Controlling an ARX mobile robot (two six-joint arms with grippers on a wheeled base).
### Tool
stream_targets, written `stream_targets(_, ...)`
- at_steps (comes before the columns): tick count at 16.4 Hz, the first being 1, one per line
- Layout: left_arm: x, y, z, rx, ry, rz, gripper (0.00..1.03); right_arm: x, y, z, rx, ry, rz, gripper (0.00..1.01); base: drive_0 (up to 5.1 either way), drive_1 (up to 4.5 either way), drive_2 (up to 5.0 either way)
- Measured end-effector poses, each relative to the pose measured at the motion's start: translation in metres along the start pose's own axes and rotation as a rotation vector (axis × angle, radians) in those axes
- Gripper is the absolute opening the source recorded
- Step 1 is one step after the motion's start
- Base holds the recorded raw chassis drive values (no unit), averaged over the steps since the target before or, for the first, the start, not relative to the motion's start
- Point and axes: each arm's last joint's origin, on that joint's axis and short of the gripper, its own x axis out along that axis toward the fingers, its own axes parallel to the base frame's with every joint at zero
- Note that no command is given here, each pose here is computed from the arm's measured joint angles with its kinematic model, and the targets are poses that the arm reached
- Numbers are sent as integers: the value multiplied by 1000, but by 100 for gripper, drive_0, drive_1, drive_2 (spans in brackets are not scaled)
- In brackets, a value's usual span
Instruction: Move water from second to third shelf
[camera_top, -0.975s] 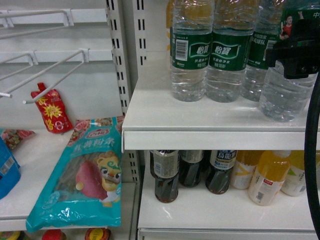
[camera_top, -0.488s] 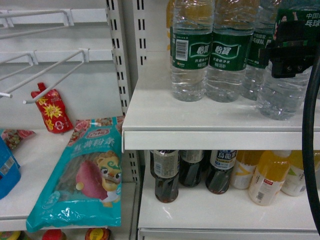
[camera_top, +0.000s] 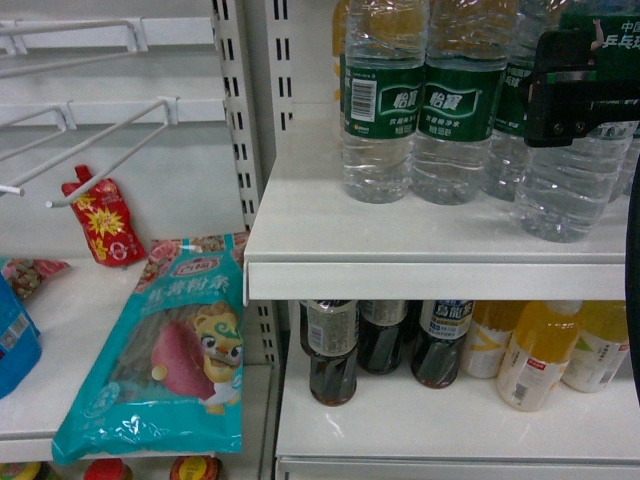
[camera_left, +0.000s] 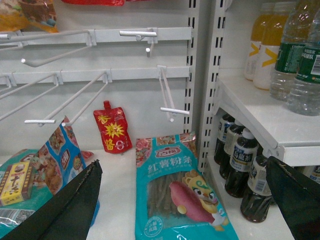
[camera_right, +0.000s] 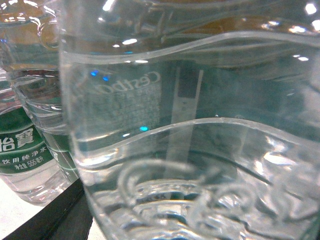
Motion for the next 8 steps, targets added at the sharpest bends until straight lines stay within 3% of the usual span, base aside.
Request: stream_targets(8, 0, 0, 0, 0, 0, 0, 98, -16, 0, 14, 15, 14, 41, 98, 0, 0, 0)
